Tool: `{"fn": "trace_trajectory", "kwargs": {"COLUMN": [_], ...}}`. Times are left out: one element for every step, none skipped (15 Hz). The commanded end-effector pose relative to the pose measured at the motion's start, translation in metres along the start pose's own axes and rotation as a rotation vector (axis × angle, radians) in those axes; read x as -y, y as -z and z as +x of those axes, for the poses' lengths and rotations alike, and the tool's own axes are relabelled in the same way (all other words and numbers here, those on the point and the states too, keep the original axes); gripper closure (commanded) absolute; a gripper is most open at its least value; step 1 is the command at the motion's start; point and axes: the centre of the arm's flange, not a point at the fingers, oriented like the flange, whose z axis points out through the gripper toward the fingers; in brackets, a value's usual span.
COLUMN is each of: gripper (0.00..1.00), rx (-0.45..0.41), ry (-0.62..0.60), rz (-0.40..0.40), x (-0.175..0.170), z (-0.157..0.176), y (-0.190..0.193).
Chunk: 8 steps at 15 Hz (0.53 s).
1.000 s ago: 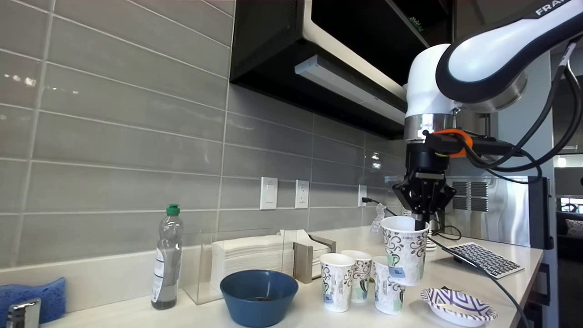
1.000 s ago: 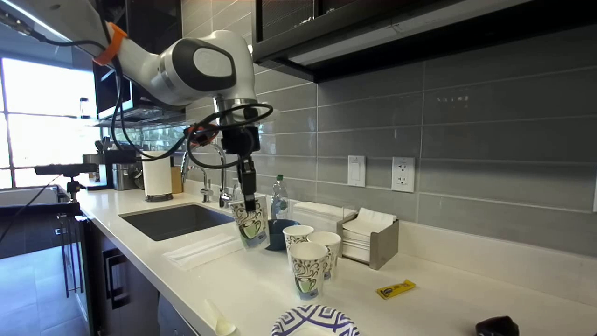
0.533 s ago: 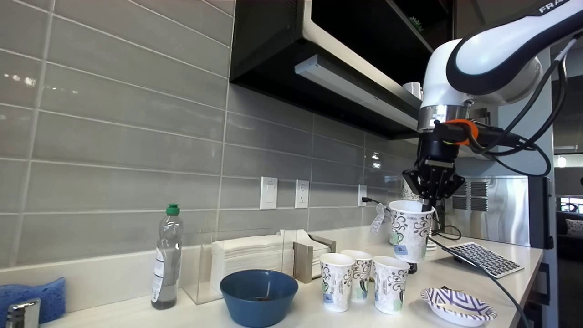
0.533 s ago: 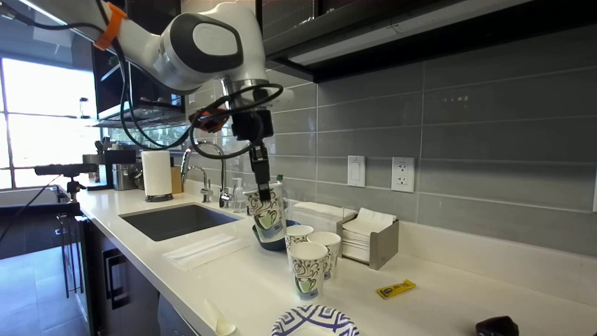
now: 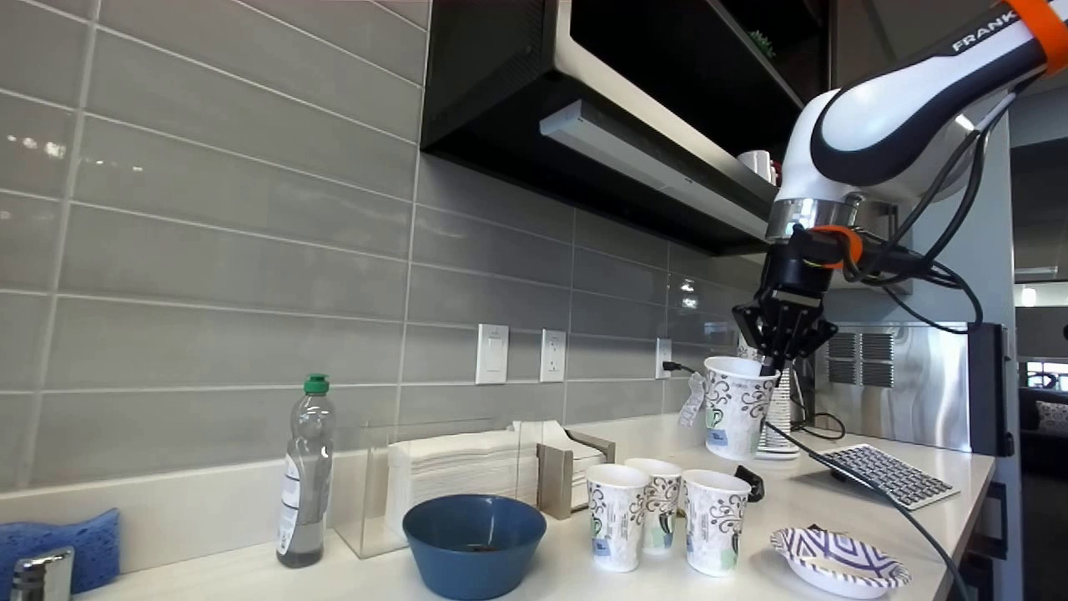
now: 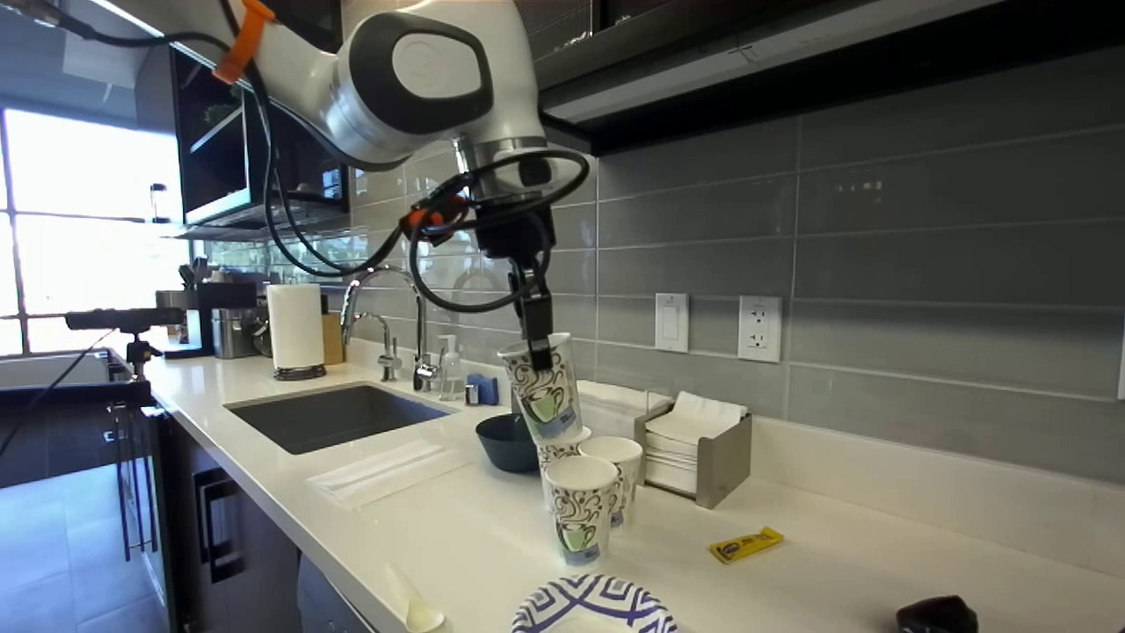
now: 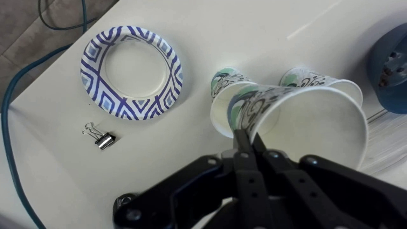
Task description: Stack the four coffee cups together.
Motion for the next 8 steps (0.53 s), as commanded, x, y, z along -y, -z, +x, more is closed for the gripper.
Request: {"fn": "trace_trajectory", "kwargs": {"gripper": [0.99,0.99,0.99,0.99,0.99,0.99,0.99,0.99], "rx": [0.031,0.040,0.049,0.057,0.064,0.071,0.075,0.079], "ry": [0.009,0.007,0.003,0.003,0.000,-0.001,-0.004,-0.005], "rz": [0.040,0.039,0.039,0.039,0.034,0.032,0.029,0.029], "x": [0.005,0.005,0.004,0.004,0.004,0.004,0.004,0.003], "z": [0.024,0.026,0.029,0.031,0.033,0.035,0.036,0.038], "y": [-0.016,-0.021,-0.025,-0.029,-0.033,-0.035,-0.037,-0.040]}}
